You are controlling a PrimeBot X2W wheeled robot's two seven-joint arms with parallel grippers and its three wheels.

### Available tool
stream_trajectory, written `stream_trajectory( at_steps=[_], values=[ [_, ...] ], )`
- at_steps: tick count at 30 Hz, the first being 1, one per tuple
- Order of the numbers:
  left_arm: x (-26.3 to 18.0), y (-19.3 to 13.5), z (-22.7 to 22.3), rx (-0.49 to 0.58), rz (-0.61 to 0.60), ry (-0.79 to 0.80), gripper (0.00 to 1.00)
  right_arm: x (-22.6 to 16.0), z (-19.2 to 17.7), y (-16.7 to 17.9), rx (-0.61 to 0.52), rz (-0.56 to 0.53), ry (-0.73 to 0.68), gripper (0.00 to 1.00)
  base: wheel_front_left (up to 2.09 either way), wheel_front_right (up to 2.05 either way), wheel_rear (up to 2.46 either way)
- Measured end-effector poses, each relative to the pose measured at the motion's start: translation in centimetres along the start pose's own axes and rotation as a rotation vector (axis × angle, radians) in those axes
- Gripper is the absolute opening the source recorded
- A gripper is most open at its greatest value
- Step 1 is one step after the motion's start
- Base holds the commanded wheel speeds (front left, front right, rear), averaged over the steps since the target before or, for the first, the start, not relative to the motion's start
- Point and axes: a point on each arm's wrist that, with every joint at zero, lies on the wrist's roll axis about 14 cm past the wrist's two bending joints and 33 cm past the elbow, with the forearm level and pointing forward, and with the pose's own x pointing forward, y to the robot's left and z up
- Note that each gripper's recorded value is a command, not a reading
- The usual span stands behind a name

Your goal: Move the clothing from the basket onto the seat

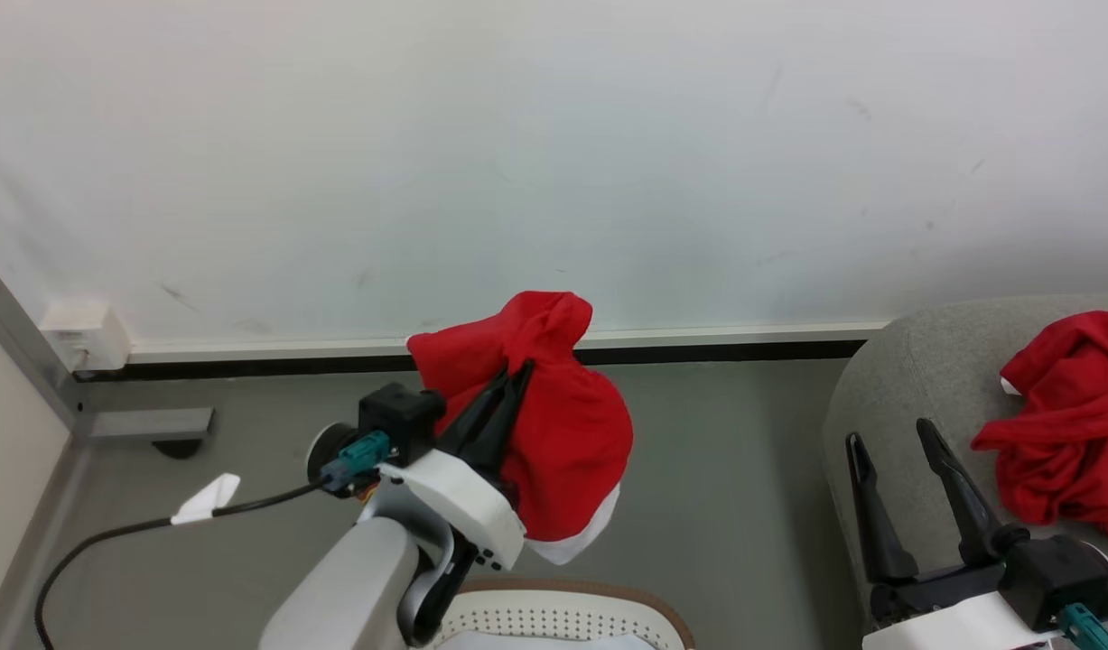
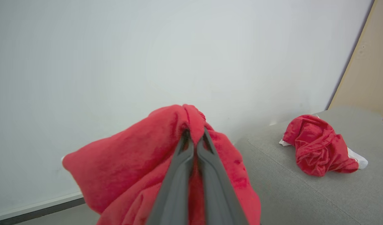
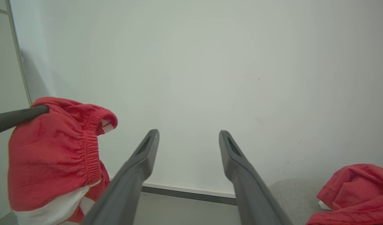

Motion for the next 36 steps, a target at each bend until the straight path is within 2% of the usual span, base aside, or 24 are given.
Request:
stream_trajectory(
  at_steps=[7, 14, 18, 22, 29, 36],
  values=[
    [0.4, -0.5, 2.8, -0.007, -0.008, -0.061, 0.00, -0.1, -0.3, 0.8, 0.009, 0.020, 0.008, 1.00, 0.00, 0.00, 0.00],
    [0.2, -0.7, 3.3, -0.009, -0.011, -0.068, 0.00, -0.2, -0.6, 1.2, 0.007, 0.040, 0.020, 1.00, 0.00, 0.00, 0.00],
    [0.1, -1.0, 3.3, -0.011, -0.017, -0.068, 0.00, -0.3, -1.1, 2.6, 0.018, 0.089, 0.036, 1.00, 0.00, 0.00, 0.00],
    [0.0, -1.8, 2.8, -0.012, -0.039, -0.051, 0.00, 0.1, -1.6, 5.4, 0.033, 0.199, 0.058, 1.00, 0.00, 0.00, 0.00],
    [-0.6, -3.3, 2.3, -0.018, -0.076, -0.033, 0.00, 0.7, -3.6, 8.6, -0.006, 0.384, 0.151, 1.00, 0.00, 0.00, 0.00],
    [-1.8, -4.7, 2.0, -0.021, -0.103, -0.016, 0.00, -0.3, -7.1, 11.9, 0.024, 0.542, 0.346, 1.00, 0.00, 0.00, 0.00]
  ],
)
